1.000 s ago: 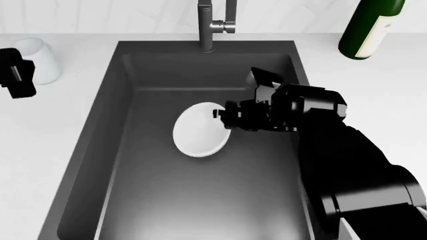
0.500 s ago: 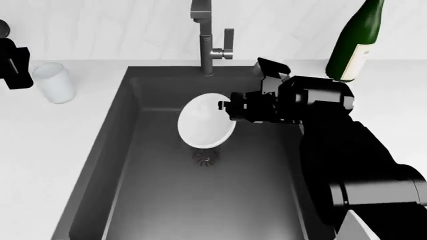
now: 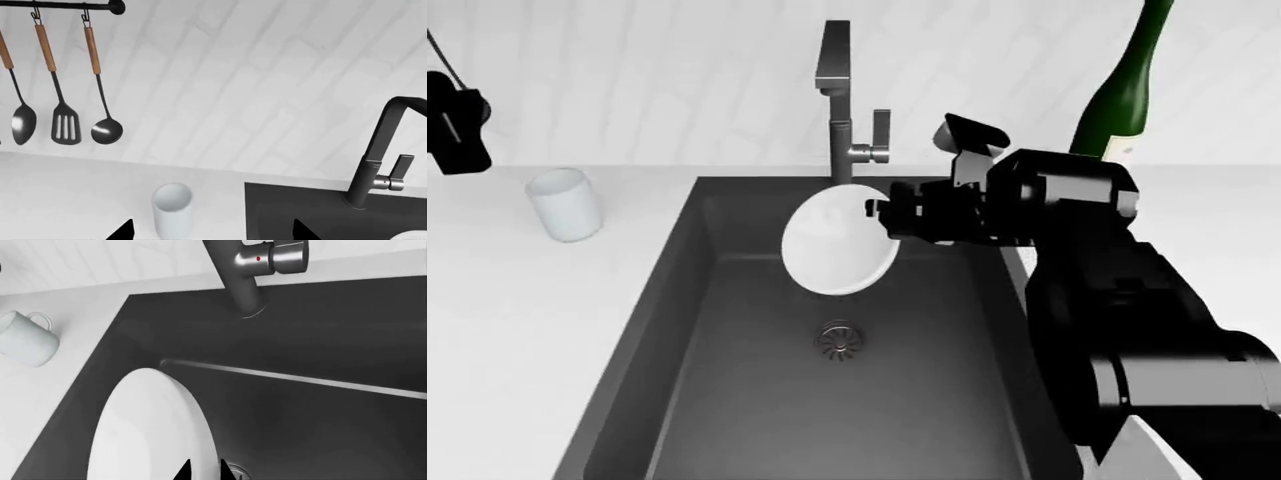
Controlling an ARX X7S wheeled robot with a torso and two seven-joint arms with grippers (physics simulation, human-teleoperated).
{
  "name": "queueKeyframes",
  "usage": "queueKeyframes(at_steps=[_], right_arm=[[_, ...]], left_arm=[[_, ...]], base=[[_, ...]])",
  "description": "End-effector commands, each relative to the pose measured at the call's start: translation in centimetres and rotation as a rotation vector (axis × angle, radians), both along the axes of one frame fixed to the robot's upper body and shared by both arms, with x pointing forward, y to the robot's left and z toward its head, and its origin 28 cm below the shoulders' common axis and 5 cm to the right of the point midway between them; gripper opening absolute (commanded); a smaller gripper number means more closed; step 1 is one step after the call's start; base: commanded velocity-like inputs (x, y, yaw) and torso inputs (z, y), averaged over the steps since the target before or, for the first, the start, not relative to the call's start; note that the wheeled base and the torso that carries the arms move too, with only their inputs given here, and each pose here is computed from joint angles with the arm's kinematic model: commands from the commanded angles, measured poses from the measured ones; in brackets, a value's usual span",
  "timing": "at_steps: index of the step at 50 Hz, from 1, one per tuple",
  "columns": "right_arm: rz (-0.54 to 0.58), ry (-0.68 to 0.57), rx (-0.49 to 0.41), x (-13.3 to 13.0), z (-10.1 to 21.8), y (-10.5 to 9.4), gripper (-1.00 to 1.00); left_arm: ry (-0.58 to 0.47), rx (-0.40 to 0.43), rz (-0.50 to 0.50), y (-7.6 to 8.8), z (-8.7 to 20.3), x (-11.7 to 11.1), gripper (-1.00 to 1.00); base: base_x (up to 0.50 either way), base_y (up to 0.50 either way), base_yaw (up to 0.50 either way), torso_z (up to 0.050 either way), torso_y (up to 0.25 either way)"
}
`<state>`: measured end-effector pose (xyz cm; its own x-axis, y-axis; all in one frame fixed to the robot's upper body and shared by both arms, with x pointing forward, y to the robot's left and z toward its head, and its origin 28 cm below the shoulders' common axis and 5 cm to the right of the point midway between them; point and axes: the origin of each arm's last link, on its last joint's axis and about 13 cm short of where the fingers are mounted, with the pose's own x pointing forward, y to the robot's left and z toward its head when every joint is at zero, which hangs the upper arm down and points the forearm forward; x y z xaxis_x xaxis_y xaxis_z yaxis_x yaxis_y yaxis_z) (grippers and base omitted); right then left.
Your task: Pick the cup and bowl from the sink and place them on the counter for drying.
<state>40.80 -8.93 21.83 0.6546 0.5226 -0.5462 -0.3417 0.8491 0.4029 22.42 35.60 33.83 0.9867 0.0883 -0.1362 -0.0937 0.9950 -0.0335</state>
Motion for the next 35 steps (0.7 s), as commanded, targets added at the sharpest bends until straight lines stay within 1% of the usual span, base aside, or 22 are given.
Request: queueKeyframes(at_steps=[1,3,7,8,9,10,11,17,19,24,26,30,33,35], right_arm=[[0.011,-0.004,0.033,0.0,0.2,0.2,-1.0],[0.012,-0.009,0.032,0.0,0.3,0.2,-1.0],[0.008,-0.032,0.041,0.1,1.3,0.0,-1.0],[0.008,-0.044,0.04,-0.2,1.8,-0.1,-1.0],[0.014,0.016,0.041,-1.1,1.1,-0.2,-1.0],[0.013,-0.043,0.038,-1.5,2.2,-0.3,-1.0],[0.019,-0.066,0.035,-2.3,2.8,-0.4,-1.0],[0.006,-0.089,0.021,-5.4,3.5,-1.0,-1.0],[0.013,-0.089,0.02,-5.6,3.5,-1.0,-1.0],[0.02,-0.107,0.017,-6.0,4.8,-1.2,-1.0],[0.031,-0.115,-0.004,-6.2,5.5,-1.3,-1.0],[0.007,-0.139,-0.031,-6.6,7.4,-2.2,-1.0],[-0.006,-0.144,-0.081,-7.0,9.1,-3.1,-1.0],[-0.011,-0.129,-0.109,-7.6,9.6,-3.7,-1.0]], left_arm=[[0.008,-0.002,0.0,0.0,-0.1,0.0,1.0],[0.001,0.008,0.002,0.0,-0.1,0.0,1.0],[0.003,0.002,-0.001,0.0,-0.1,0.0,1.0],[0.005,0.001,-0.005,0.0,-0.1,0.0,1.0],[0.008,0.0,-0.01,0.0,-0.1,0.0,1.0],[0.009,0.002,-0.011,0.0,-0.1,0.0,1.0],[0.01,0.003,-0.011,0.0,-0.1,0.0,1.0],[0.004,0.018,-0.018,0.0,-0.1,0.0,1.0],[0.006,0.019,-0.017,0.0,-0.1,0.0,1.0],[0.004,0.021,-0.021,0.0,-0.1,0.0,1.0],[0.004,0.025,-0.019,0.0,-0.1,0.0,1.0],[0.004,0.022,-0.016,0.0,-0.1,0.0,1.0],[0.002,0.019,-0.016,0.0,-0.1,0.0,1.0],[0.001,0.015,-0.014,0.0,-0.1,0.0,1.0]], base=[[0.0,0.0,0.0,0.004,0.186],[0.0,0.0,0.0,0.004,0.165],[0.0,0.0,0.0,0.0,0.0],[0.0,0.0,0.0,0.0,0.0],[0.0,0.0,0.0,0.0,0.0],[0.0,0.0,0.0,0.0,0.0],[0.0,0.0,0.0,0.0,0.0],[0.0,0.0,0.0,0.0,0.0],[0.0,0.0,0.0,0.0,0.0],[0.0,0.0,0.0,0.0,0.0],[0.0,0.0,0.0,0.0,0.0],[0.0,0.0,0.0,0.0,0.0],[0.0,0.0,0.0,0.0,0.0],[0.0,0.0,0.0,0.0,0.0]])
